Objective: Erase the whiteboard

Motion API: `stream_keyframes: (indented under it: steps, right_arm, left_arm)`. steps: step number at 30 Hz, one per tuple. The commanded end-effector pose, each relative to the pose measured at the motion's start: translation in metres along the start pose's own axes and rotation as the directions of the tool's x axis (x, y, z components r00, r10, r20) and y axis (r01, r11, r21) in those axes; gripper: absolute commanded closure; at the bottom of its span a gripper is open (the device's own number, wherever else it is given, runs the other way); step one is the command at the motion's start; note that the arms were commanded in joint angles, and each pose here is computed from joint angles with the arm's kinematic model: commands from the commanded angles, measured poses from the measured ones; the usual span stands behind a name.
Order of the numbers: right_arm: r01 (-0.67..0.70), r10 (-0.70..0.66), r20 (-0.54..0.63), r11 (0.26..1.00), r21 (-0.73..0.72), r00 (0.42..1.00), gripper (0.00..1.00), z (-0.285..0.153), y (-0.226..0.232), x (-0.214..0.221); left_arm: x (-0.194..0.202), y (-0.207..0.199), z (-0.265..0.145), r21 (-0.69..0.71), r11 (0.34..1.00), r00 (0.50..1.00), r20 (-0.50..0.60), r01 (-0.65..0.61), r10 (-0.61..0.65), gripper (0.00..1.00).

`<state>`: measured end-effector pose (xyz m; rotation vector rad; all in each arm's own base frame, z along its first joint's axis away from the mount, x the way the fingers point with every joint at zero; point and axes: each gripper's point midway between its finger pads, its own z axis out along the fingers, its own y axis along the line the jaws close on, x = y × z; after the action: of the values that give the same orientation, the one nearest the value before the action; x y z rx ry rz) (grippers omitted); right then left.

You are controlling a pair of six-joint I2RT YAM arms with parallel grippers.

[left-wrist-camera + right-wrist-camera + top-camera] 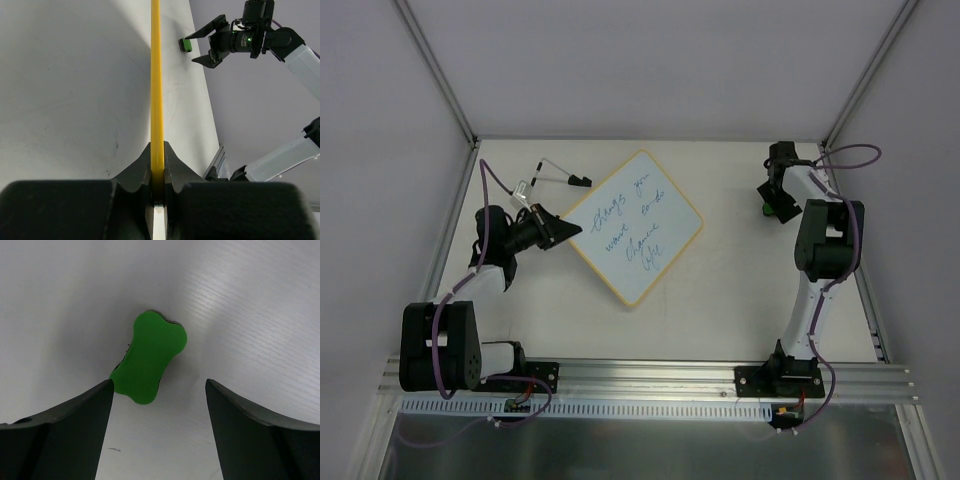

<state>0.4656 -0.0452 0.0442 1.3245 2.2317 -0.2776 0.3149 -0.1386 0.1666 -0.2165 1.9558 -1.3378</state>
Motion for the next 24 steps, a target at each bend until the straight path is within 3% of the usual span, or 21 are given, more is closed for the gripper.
stream_keyframes:
  steps: [1, 17, 24]
  right_arm:
    - [-0.121, 0.121, 0.003, 0.993, 0.006, 0.993, 0.23, 0.005, 0.005, -0.013]
    - [-0.184, 0.185, -0.015, 0.982, 0.029, 0.983, 0.34, 0.015, -0.002, -0.014]
    - [-0.211, 0.211, 0.013, 0.977, -0.014, 0.977, 0.19, 0.01, 0.004, -0.024]
  left_arm:
    - [-0.005, -0.033, -0.004, 0.126, 0.978, 0.986, 0.022, -0.166, 0.165, 1.0]
    - [0.014, -0.01, -0.008, 0.063, 0.978, 0.979, 0.054, -0.199, 0.196, 1.0]
    - [0.018, -0.008, -0.011, 0.049, 0.977, 0.976, 0.07, -0.209, 0.205, 1.0]
